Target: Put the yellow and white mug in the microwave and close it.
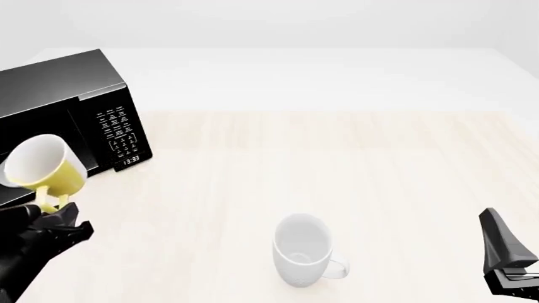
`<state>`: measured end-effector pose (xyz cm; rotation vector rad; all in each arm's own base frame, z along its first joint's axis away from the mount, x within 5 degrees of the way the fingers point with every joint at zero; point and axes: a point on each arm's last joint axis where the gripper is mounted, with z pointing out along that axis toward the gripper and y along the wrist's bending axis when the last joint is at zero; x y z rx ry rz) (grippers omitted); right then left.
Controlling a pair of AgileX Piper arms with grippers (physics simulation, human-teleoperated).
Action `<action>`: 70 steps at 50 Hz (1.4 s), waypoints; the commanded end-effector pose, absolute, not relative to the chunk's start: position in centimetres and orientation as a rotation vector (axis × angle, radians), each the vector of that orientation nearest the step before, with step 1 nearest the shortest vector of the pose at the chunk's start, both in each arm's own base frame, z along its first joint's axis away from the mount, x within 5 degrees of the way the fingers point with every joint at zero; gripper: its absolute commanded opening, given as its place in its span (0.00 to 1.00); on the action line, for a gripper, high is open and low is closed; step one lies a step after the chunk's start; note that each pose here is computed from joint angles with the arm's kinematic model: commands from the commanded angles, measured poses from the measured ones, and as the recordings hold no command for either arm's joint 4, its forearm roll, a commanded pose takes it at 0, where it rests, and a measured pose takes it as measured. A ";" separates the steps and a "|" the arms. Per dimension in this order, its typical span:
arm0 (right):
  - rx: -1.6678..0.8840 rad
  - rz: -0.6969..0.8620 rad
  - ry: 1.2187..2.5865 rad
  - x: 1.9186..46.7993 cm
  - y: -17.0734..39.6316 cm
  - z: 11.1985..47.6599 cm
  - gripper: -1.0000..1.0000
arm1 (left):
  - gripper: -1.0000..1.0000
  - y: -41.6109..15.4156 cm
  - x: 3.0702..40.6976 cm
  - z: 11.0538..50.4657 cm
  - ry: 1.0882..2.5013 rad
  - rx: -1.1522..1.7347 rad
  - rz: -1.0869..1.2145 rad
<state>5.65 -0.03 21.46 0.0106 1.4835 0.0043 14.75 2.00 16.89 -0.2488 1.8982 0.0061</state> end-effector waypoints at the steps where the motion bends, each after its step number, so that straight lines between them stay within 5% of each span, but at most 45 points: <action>1: 0.011 0.005 1.484 5.7 0.0 21.5 1.00 | 0.00 3.5 15.5 16.5 1.897 -0.318 0.072; 70: 0.011 0.004 1.484 5.7 0.0 21.5 1.00 | 0.00 8.7 21.8 13.1 1.958 -0.467 0.187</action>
